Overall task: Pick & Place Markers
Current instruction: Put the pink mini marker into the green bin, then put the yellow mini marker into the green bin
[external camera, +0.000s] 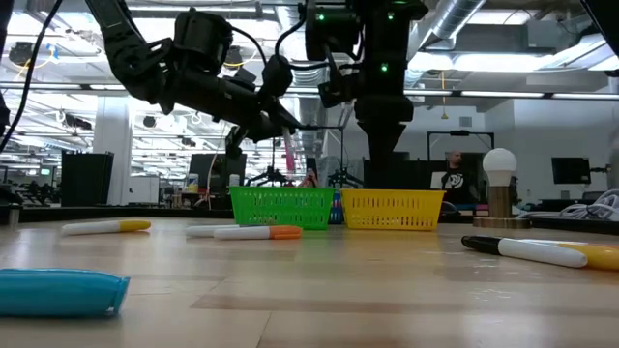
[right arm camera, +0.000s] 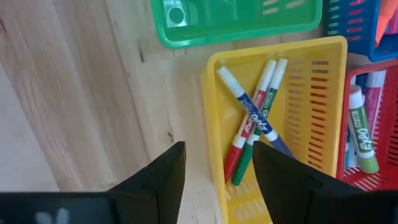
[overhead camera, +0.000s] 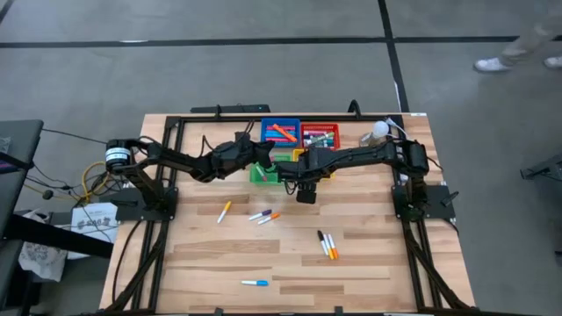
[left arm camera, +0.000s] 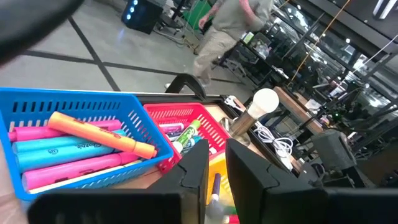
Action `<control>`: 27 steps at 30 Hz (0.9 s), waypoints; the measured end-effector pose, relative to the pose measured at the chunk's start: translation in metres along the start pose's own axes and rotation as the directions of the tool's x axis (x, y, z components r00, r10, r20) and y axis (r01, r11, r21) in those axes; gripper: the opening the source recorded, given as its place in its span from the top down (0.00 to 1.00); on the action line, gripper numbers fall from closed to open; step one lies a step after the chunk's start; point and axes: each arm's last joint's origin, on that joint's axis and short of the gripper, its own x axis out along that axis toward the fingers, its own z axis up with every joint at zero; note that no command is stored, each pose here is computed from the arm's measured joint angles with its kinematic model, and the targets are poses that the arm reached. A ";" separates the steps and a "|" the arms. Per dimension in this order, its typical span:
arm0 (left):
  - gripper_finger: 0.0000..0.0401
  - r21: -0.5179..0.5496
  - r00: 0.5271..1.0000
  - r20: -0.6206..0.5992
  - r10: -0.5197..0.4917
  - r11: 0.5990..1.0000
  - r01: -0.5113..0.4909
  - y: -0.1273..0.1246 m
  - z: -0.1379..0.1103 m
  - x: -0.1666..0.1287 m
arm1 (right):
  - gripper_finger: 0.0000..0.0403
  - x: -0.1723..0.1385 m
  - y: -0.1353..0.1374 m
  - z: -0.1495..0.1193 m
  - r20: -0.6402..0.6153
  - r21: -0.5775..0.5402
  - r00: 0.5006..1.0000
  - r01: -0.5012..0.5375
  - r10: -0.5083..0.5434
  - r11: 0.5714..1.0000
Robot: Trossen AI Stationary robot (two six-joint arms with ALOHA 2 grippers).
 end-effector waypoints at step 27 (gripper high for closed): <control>0.73 -0.020 0.900 -0.298 -0.319 0.945 0.328 -0.008 -0.006 -0.009 | 0.56 -0.002 0.001 0.009 0.092 0.052 0.996 -0.008 0.003 0.999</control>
